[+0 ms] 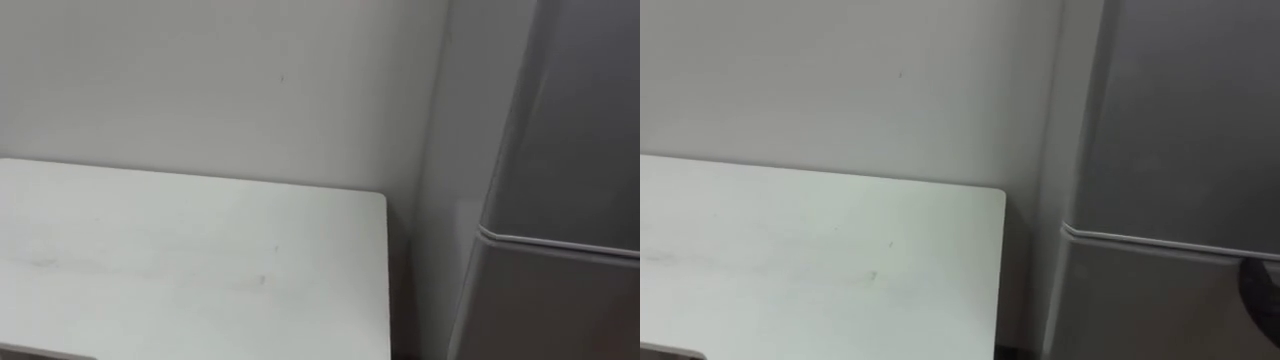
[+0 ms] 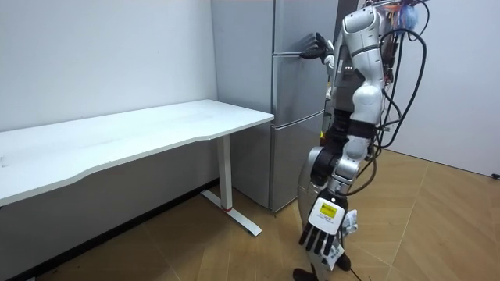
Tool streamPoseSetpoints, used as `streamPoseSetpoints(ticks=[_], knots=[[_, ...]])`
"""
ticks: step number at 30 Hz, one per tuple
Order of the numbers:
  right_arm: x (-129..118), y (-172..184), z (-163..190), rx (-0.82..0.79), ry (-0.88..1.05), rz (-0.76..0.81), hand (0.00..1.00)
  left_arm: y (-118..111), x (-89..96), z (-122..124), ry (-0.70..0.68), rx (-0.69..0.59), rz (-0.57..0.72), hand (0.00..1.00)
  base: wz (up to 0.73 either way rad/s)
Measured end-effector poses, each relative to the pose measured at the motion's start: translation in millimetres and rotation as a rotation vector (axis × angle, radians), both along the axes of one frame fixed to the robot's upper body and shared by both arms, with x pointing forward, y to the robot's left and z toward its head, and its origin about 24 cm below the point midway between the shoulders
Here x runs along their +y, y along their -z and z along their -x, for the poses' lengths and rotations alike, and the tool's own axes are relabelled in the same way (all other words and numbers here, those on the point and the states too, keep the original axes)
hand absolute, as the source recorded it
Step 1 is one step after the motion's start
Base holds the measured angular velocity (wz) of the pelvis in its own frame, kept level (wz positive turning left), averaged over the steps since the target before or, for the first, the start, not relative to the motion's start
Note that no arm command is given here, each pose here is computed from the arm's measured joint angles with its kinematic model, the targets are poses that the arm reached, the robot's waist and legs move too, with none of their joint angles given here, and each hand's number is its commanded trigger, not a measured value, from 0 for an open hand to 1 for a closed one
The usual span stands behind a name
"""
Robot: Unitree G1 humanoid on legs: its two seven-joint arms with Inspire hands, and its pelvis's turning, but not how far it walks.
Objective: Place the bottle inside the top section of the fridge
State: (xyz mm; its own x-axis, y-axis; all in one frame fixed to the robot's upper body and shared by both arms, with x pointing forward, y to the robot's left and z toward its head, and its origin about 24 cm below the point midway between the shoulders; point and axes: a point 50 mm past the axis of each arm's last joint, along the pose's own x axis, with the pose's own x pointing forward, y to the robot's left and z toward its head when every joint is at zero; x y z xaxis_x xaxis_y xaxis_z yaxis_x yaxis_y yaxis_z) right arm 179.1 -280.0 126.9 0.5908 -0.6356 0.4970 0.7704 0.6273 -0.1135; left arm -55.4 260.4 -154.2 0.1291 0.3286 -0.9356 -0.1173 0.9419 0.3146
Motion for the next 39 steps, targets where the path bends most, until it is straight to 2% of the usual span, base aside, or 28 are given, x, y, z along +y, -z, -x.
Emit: streamPoseSetpoints(ticks=[20,30,35,39], knots=[[7,-4,-13,-0.013,-0.097,-0.016,0.0,1,1.0,-9,0.024,-0.021,0.084,0.0,-0.05],[-3,-17,-13,-0.041,-0.131,-0.01,0.0,-2,11.9,-17,0.013,-0.047,0.052,0.0,-0.02],[-11,-39,-12,-0.101,-0.148,0.062,0.0,-3,15.8,-16,0.009,-0.045,0.033,0.0,-0.01],[-19,-61,-9,-0.143,-0.147,0.187,0.0,-4,19.3,-19,0.053,-0.033,0.012,0.0,-0.02]])
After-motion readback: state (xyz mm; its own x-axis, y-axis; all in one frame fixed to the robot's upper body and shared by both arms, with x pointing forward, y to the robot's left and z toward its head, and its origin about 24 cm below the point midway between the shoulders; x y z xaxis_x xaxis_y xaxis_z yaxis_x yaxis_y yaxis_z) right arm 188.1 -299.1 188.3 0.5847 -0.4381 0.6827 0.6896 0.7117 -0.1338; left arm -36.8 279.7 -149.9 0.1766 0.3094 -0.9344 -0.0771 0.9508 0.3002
